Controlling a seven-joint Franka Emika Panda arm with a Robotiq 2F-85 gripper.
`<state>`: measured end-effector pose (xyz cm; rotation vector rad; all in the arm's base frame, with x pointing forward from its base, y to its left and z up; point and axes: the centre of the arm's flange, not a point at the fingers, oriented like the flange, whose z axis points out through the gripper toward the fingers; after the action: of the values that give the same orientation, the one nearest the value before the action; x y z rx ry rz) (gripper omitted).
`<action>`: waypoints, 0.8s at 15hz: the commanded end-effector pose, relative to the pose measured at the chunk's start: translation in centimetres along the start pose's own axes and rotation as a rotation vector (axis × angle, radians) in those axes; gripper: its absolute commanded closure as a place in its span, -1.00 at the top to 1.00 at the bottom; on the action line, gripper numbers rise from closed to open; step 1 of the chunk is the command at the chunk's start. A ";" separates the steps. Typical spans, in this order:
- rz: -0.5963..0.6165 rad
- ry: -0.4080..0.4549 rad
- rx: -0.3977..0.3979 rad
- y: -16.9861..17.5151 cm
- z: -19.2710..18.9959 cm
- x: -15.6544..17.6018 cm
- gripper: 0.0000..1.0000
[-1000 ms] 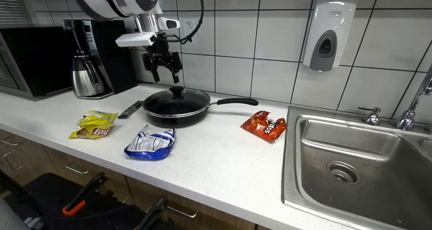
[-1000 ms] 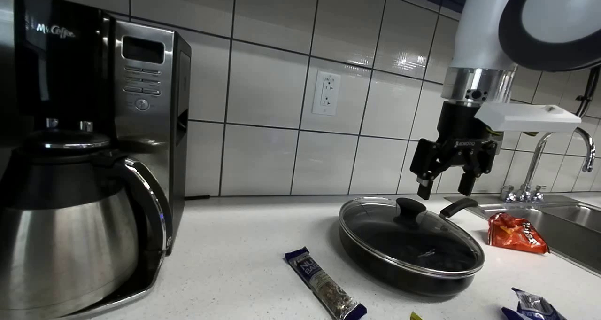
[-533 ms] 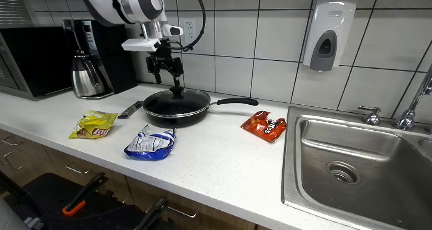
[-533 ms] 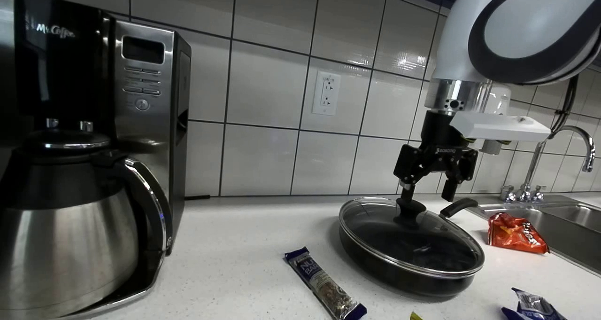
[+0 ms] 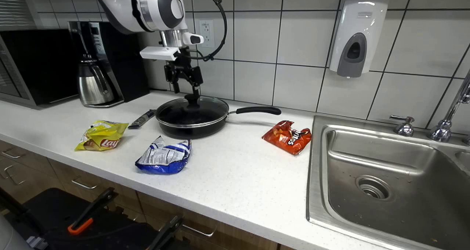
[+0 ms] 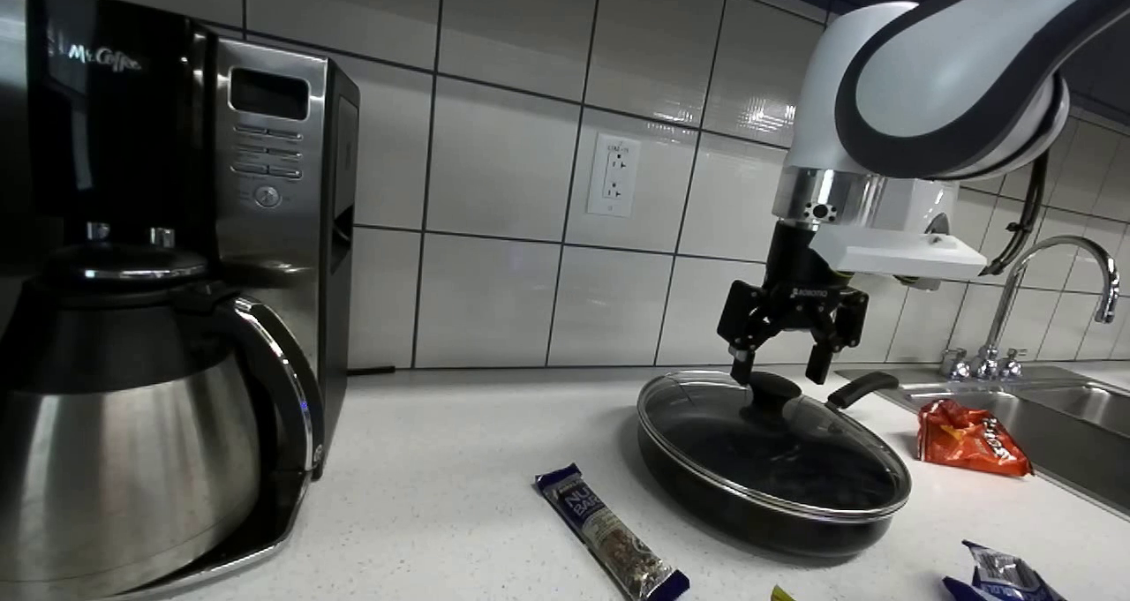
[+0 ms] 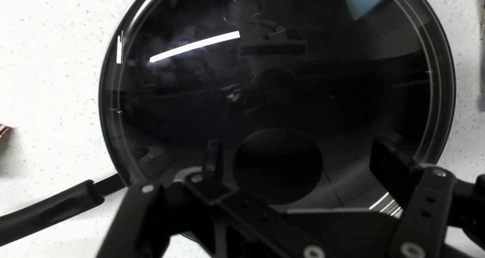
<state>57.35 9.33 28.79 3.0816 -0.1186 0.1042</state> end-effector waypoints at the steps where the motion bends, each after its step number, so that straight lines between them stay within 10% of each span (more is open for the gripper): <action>1: -0.012 -0.001 0.003 -0.2 0.5 1.8 1.00; 12: -0.006 -0.006 -0.013 -0.3 1.6 2.7 1.00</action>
<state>59.19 9.39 27.17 3.0731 -0.1109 0.0946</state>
